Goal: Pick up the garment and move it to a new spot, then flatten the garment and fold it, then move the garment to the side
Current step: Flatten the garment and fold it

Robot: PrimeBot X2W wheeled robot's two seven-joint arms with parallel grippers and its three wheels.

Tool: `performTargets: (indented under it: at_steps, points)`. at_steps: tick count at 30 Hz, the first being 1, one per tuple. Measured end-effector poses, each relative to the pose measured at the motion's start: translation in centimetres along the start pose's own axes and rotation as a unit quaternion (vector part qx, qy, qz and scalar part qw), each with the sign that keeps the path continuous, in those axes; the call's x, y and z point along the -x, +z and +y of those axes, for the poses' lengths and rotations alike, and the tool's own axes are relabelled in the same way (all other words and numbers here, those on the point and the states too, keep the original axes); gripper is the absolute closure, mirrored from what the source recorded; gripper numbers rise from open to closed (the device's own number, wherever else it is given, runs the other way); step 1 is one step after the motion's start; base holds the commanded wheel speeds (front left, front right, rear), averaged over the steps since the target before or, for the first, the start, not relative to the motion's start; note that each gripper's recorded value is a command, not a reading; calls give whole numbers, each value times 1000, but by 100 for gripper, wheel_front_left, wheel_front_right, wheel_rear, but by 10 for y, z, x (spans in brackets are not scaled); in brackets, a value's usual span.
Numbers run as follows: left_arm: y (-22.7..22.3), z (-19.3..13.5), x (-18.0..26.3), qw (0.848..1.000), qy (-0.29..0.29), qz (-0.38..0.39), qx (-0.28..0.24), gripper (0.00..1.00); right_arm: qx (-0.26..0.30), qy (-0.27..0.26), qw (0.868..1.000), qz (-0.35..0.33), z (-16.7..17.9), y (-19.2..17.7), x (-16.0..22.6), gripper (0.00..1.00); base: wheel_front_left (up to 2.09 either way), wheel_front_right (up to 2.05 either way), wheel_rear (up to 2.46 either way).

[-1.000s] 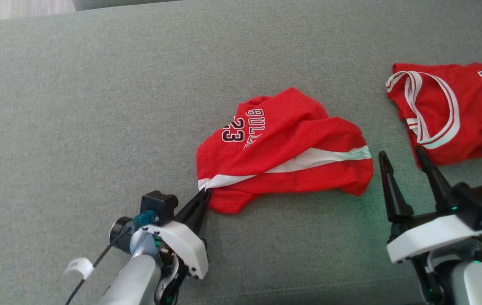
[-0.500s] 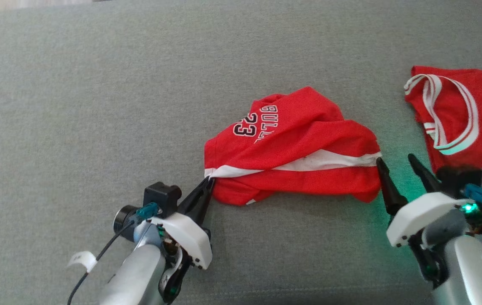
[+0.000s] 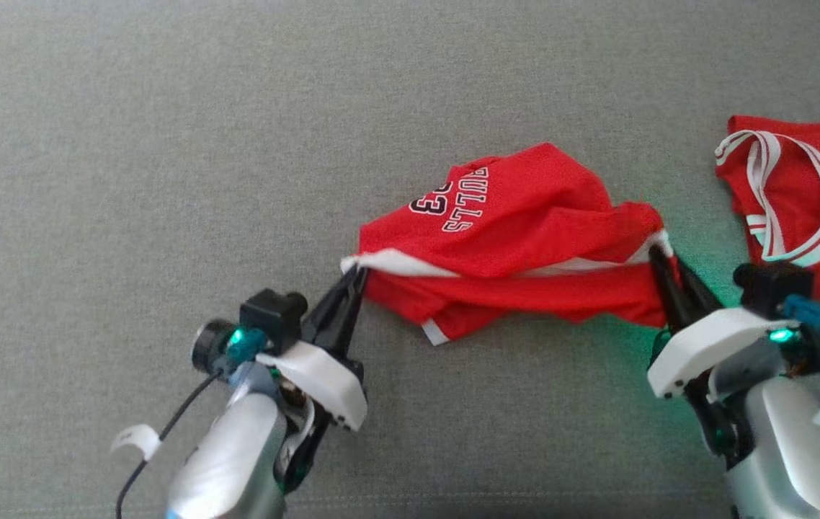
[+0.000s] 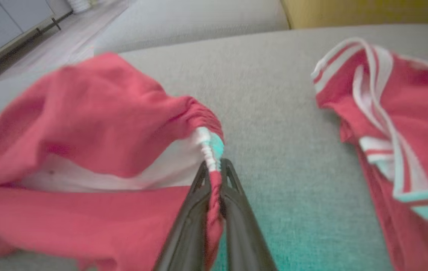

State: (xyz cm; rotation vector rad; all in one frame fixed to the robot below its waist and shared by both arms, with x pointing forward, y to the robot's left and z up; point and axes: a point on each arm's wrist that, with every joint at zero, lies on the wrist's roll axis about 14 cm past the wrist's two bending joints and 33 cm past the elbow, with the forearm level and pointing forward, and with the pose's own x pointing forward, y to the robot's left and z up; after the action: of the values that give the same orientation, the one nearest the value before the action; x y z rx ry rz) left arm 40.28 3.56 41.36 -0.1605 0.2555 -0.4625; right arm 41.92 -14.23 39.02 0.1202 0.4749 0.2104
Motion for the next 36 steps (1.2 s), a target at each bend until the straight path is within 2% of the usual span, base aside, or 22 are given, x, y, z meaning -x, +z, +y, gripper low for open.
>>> performTargets:
  at_steps: [2,6,8,12,16,20,23,26,30,33,36]
  points:
    - [11,0,-1,1000,3,-17,-5,100,2,2,1000,-15,1,9,1,100,0,0,0]
    - [71,4,-2,993,10,-108,-37,100,9,10,996,-83,6,54,11,100,0,0,0]
    - [120,1,7,981,7,-180,-68,100,13,14,991,-134,9,93,25,100,0,0,0]
    - [172,-7,24,961,-2,-257,-107,100,0,37,983,-181,21,137,47,100,0,0,0]
    - [237,-15,42,928,-8,-341,-153,100,-7,67,971,-229,36,181,74,100,0,0,0]
    - [303,-36,69,885,-21,-425,-189,100,-5,93,947,-308,48,240,111,100,0,0,0]
    - [331,-49,88,865,-27,-458,-203,100,0,98,932,-350,51,268,137,100,0,0,0]
    - [339,-57,96,861,-30,-462,-208,100,-4,98,929,-358,51,275,149,100,0,0,0]
    - [340,-58,97,864,-32,-459,-204,100,-16,96,929,-358,49,276,154,100,0,0,0]
    - [334,-52,89,874,-32,-446,-189,100,-27,98,931,-349,48,273,148,100,0,0,0]
    - [322,-41,73,890,-30,-420,-173,100,-42,98,936,-334,45,268,135,100,0,0,0]
